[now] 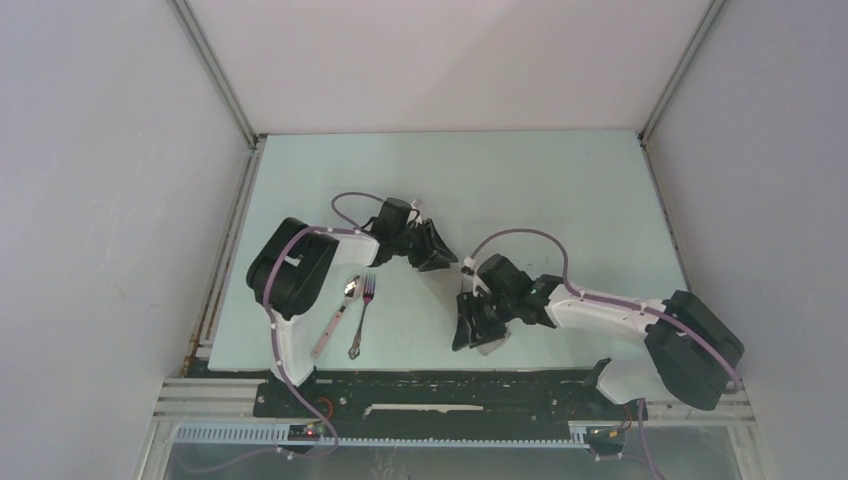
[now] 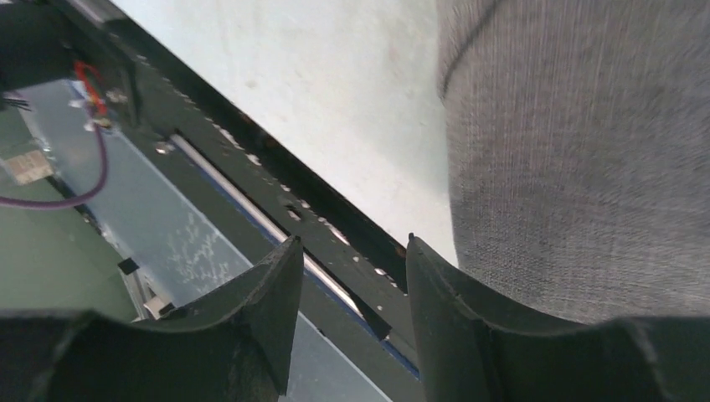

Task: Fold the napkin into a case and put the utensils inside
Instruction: Turn over the smaller rectangle-folded napkin at the center of the board, then rotate the smaller rectangle-folded napkin at the center of the board.

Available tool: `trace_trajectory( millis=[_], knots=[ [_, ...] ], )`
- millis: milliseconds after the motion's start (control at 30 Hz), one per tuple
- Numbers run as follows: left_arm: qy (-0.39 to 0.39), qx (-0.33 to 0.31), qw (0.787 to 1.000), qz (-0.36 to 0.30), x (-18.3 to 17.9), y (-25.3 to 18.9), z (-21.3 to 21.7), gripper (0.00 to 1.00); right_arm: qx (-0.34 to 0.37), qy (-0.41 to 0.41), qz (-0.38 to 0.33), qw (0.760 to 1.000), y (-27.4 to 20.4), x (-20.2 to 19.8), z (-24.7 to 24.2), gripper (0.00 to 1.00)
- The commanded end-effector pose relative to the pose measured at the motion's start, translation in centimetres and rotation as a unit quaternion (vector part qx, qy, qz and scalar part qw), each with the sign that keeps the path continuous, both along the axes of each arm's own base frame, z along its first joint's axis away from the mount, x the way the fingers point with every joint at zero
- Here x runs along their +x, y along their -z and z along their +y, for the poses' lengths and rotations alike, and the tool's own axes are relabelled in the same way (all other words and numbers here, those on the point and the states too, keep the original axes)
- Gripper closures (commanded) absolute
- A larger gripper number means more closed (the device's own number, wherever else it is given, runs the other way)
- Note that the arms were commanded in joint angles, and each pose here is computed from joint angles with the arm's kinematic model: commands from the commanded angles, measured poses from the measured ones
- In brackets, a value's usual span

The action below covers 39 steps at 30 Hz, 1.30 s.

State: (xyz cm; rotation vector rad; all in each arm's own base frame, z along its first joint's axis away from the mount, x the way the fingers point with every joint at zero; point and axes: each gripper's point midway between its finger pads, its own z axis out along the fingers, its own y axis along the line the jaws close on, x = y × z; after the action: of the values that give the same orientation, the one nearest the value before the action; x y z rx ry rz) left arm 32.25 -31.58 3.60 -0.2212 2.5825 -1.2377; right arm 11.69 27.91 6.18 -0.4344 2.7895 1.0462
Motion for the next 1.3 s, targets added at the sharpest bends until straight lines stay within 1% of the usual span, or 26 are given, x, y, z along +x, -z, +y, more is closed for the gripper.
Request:
trace_trajectory(
  millis=[0,67,133,200,267,333,400,467,533,600,667,700,733,767,800,867,900,933,967,1033,1100,1167,1267],
  knots=[
    [-0.024,0.073,0.997,-0.017,2.1,2.5,2.1,0.55,-0.027,0.008,0.001,1.000,1.8,-0.7,0.2,0.44],
    [-0.025,0.090,0.995,-0.034,2.4,1.6,2.6,0.54,-0.037,-0.002,-0.005,0.999,2.1,-1.5,0.5,0.43],
    [-0.024,0.089,0.994,-0.055,2.8,-0.5,2.6,0.52,-0.037,-0.008,0.000,0.999,2.3,-2.5,1.2,0.43],
    [-0.015,0.084,0.994,-0.065,2.6,-2.5,2.4,0.50,-0.059,0.002,0.005,0.998,3.3,-3.0,1.2,0.42],
    [-0.013,0.074,0.994,-0.079,2.2,-4.7,2.4,0.48,-0.109,0.045,0.001,0.993,5.0,-2.3,-0.4,0.42],
    [-0.014,0.067,0.993,-0.097,1.5,-6.7,2.9,0.46,-0.165,0.106,-0.029,0.980,6.2,-0.5,-2.9,0.41],
    [-0.020,0.068,0.990,-0.123,0.7,-9.0,3.8,0.44,-0.204,0.177,-0.061,0.961,6.8,2.4,-6.0,0.41],
    [-0.023,0.079,0.987,-0.140,-0.1,-10.4,4.9,0.42,-0.204,0.221,-0.063,0.952,7.0,4.7,-8.1,0.40],
    [-0.024,0.091,0.984,-0.153,-0.9,-11.3,5.8,0.41,-0.179,0.253,-0.064,0.948,6.4,7.6,-9.5,0.40],
    [-0.024,0.097,0.982,-0.162,-1.5,-11.9,6.5,0.39,-0.142,0.292,-0.065,0.944,5.7,11.1,-11.2,0.38],
    [-0.019,0.094,0.982,-0.164,-1.9,-12.1,6.5,0.37,-0.118,0.325,-0.065,0.936,5.0,15.2,-13.6,0.38],
    [-0.014,0.091,0.982,-0.162,-2.1,-12.1,6.4,0.37,-0.106,0.335,-0.071,0.933,4.1,17.6,-14.6,0.38],
    [-0.011,0.088,0.983,-0.159,-2.1,-12.0,6.2,0.30,-0.097,0.340,-0.083,0.932,3.2,19.9,-15.3,0.38],
    [-0.008,0.083,0.984,-0.157,-1.9,-12.0,5.9,0.25,-0.088,0.338,-0.099,0.932,2.0,22.3,-15.6,0.37],
    [-0.005,0.077,0.985,-0.156,-1.6,-12.1,5.4,0.24,-0.084,0.329,-0.116,0.933,0.8,24.3,-15.8,0.36],
    [-0.003,0.072,0.985,-0.159,-0.1,-12.1,4.5,0.20,-0.088,0.319,-0.138,0.933,-2.3,27.7,-16.4,0.35],
    [0.009,0.070,0.986,-0.152,0.4,-11.8,3.8,0.17,-0.090,0.319,-0.139,0.933,-3.2,28.3,-16.7,0.35],
    [0.027,0.070,0.987,-0.142,1.0,-11.4,2.9,0.13,-0.089,0.320,-0.136,0.933,-4.1,28.5,-17.1,0.34],
    [0.037,0.078,0.987,-0.134,1.7,-10.5,2.3,0.12,-0.087,0.320,-0.135,0.934,-4.7,28.2,-17.3,0.33],
    [0.060,0.080,0.988,-0.119,2.4,-9.1,1.0,0.12,-0.088,0.321,-0.137,0.933,-5.4,27.1,-17.8,0.30],
    [0.078,0.081,0.988,-0.105,2.6,-7.6,0.0,0.14,-0.065,0.311,-0.125,0.940,-5.4,25.3,-17.4,0.29],
    [0.094,0.089,0.986,-0.101,2.2,-6.2,-0.8,0.14,-0.024,0.301,-0.101,0.948,-5.0,23.2,-16.6,0.29],
    [0.125,0.098,0.984,-0.084,1.2,-3.8,-1.8,0.14,0.007,0.304,-0.087,0.949,-4.3,20.5,-16.7,0.28]
  ],
)
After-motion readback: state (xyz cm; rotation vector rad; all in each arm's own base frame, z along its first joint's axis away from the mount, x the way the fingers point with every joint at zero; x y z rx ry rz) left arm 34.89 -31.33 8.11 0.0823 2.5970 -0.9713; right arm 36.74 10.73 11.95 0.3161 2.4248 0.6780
